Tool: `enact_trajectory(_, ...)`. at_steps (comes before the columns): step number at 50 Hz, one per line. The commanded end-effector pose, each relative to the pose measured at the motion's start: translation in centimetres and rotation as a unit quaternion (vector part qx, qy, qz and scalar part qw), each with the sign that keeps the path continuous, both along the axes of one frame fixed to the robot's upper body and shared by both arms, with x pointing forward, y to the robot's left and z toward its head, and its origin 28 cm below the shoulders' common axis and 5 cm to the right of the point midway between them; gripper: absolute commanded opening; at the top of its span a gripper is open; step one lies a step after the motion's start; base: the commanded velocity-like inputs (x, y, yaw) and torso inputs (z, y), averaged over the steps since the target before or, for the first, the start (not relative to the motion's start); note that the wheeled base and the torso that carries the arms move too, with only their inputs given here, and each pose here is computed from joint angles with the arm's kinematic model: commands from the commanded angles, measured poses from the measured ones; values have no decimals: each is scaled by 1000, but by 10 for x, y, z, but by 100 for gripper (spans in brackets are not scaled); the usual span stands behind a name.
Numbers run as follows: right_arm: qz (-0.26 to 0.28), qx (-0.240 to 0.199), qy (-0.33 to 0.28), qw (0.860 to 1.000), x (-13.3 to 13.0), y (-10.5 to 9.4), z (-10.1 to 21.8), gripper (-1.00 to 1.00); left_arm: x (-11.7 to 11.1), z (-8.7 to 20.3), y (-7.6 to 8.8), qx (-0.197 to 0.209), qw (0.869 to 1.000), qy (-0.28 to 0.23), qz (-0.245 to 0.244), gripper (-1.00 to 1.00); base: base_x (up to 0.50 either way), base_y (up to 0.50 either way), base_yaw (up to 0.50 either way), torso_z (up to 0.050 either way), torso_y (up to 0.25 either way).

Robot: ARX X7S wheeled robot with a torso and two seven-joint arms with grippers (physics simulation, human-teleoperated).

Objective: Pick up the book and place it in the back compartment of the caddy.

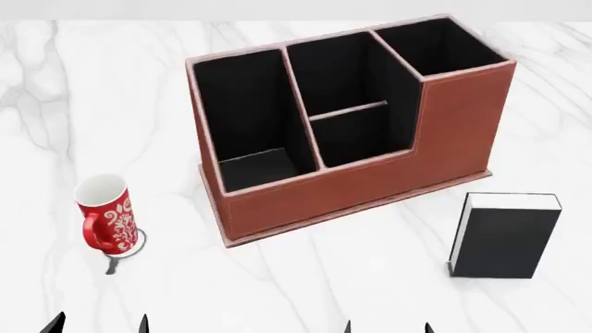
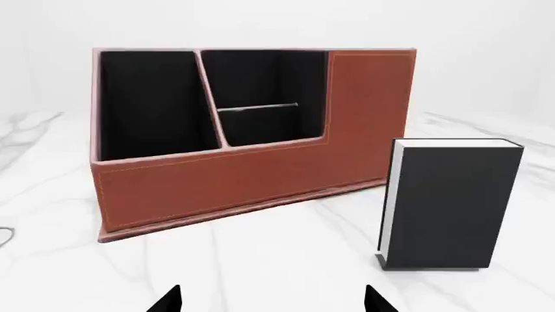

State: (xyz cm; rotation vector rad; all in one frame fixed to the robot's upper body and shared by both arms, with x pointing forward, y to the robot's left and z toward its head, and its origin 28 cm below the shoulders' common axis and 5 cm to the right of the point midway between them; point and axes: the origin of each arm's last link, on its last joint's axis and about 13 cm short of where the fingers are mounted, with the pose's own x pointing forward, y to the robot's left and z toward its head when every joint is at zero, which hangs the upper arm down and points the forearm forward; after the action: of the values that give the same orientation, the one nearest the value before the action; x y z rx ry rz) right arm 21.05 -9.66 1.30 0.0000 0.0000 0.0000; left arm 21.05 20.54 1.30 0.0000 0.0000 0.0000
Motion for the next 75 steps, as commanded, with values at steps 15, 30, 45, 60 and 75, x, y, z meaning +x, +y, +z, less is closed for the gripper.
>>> enact_trajectory(15,1,-8,-7,1000,-2,3,-1,100,-3,4,1,0,1000,-17,7,100,0,0,0,0,0)
enact_trajectory(30,-44,-10,-129,991,-14,3,14,100,-18,23,2,22,984,-168,55,100,0,0,0,0,0)
enact_trajectory(45,-69,15,-240,968,-39,-2,39,100,-44,45,4,-19,951,-299,72,100,0,0,0,0,0)
enact_trajectory(60,-102,9,-331,938,-69,-1,57,100,-77,66,7,-33,909,-403,103,100,0,0,0,0,0)
enact_trajectory(75,-129,10,-353,927,-66,-7,57,100,-76,70,14,-63,900,-416,115,100,0,0,0,0,0)
